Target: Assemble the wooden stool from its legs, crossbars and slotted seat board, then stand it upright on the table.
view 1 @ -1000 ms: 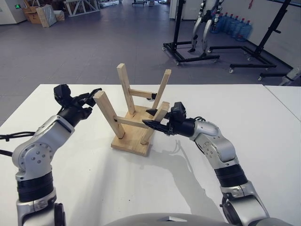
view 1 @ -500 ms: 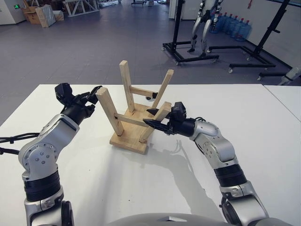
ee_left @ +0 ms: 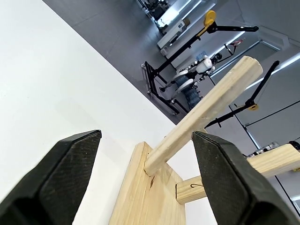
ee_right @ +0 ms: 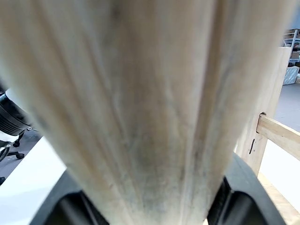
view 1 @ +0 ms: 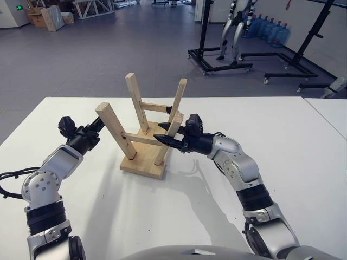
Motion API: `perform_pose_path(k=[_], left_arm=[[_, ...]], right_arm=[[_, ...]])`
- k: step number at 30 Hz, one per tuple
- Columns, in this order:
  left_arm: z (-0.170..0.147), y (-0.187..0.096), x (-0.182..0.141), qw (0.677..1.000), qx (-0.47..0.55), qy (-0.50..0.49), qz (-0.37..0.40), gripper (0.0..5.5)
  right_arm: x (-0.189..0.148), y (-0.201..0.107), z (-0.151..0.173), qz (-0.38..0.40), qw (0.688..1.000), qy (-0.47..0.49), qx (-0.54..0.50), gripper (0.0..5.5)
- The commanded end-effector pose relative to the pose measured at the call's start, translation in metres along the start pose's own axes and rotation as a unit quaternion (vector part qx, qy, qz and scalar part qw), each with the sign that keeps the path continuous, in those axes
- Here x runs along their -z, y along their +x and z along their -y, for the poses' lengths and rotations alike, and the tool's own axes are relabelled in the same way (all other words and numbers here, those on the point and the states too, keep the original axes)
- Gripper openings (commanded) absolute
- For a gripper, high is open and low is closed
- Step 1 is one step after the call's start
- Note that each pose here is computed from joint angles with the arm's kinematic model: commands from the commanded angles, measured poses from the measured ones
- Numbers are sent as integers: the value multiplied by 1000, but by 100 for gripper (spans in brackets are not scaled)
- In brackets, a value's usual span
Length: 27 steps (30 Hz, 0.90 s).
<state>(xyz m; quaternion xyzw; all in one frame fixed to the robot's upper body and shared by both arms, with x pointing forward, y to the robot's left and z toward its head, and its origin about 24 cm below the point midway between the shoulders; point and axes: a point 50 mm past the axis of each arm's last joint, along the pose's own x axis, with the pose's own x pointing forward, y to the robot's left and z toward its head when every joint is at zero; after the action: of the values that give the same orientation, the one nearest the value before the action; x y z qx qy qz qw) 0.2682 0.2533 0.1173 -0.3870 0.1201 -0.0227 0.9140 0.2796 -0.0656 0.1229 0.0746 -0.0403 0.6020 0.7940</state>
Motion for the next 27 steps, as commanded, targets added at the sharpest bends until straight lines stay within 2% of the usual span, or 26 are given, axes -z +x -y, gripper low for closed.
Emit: perform_pose_path(k=[1, 5, 9, 13, 17, 20, 24, 27], left_arm=[[-6, 0, 2, 1000, -8, -5, 0, 355], [-7, -1, 4, 1000, -9, -4, -1, 355], [-7, 0, -1, 1000, -11, 6, 9, 355], [-12, -3, -27, 998, -25, 38, 44, 355], [-24, -9, -58, 992, -60, 73, 84, 355], [-25, -18, -85, 987, -67, 98, 111, 355], [26, -59, -122, 976, 85, 191, 66, 355], [51, -80, -109, 947, 200, 247, -32, 355]], right_arm=[[1, 1, 1, 2, 1000, 3, 4, 281], [4, 0, 1, -1, 1000, 2, 8, 351], [8, -9, -1, -13, 1000, 11, -2, 356], [3, -26, -1, -2, 1000, 24, -17, 356], [-25, -32, 9, 64, 998, 18, -18, 356], [-37, -33, 12, 82, 996, 11, -34, 356], [-50, -49, 11, 107, 991, 26, -74, 356], [-57, -58, 9, 122, 989, 28, -82, 356]])
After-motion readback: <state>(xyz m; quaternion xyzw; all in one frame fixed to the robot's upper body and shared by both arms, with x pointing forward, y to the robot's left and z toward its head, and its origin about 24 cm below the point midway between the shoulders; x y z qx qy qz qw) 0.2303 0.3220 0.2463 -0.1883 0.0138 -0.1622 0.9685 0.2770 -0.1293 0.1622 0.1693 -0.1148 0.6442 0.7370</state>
